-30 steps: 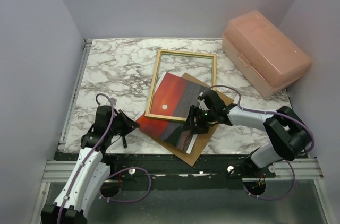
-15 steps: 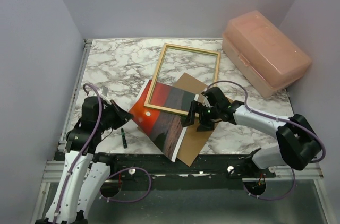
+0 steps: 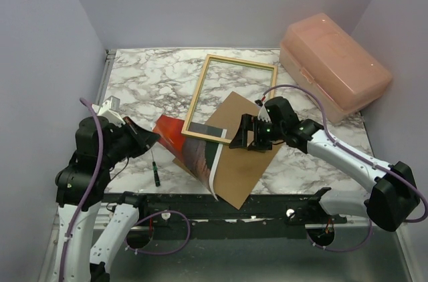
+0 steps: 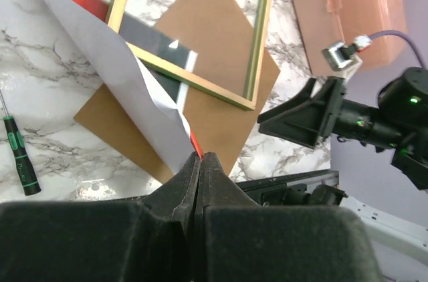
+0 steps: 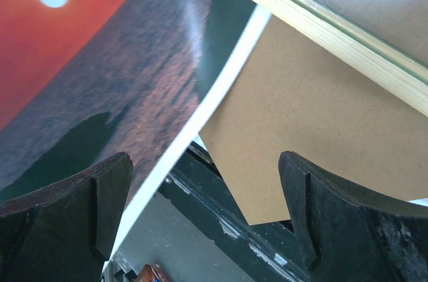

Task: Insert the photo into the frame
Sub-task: Turn over the photo at the center of the board.

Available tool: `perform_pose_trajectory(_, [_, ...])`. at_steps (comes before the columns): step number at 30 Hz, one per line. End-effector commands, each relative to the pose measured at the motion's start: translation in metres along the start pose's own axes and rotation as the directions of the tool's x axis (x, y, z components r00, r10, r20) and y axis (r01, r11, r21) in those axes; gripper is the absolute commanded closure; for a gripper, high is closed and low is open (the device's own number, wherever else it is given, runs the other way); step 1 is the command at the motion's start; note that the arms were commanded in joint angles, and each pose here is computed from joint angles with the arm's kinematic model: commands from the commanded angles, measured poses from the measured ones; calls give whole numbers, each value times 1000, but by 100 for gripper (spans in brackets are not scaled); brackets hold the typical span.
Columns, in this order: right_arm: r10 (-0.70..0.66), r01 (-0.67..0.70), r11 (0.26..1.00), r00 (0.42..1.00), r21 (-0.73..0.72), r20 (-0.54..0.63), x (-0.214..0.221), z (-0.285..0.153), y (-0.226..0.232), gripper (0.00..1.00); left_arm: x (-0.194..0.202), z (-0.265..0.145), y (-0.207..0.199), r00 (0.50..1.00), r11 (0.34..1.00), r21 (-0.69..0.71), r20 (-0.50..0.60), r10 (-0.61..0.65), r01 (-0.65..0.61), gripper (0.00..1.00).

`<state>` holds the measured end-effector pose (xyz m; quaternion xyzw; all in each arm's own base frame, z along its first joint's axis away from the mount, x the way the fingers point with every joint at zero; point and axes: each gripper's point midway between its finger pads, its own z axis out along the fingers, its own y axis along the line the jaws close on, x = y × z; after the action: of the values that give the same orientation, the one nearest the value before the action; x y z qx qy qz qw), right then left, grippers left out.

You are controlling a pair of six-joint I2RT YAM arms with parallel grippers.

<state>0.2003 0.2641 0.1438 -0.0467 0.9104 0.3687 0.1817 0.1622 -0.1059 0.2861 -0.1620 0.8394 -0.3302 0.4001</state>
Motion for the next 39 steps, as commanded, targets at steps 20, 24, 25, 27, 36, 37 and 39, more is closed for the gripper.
perform_pose_trajectory(20, [-168,189,967,977,-170,135,-23,-49,57,0,-70,-73,-125,969,923,305,151,197,-235,100])
perform_pose_trajectory(24, [-231,275,927,954,-256,190,-26,-69,80,0,-84,-80,-142,962,911,324,177,206,-254,100])
perform_pose_trajectory(25, [-241,293,917,948,-272,208,-26,-72,84,0,-85,-78,-145,964,908,335,174,202,-251,100])
perform_pose_trajectory(27, [-252,315,903,939,-293,233,-27,-78,90,0,-85,-71,-148,969,904,357,153,191,-235,100])
perform_pose_trajectory(36, [-242,318,900,933,-297,266,-32,-80,94,0,-72,-32,-169,976,874,435,74,204,-216,100])
perform_pose_trajectory(37, [-234,306,909,936,-281,263,-33,-77,90,0,-65,-18,-166,977,884,420,38,210,-206,100])
perform_pose_trajectory(39, [-206,271,933,941,-235,268,-36,-73,79,0,-50,10,-156,977,903,387,-22,211,-187,100])
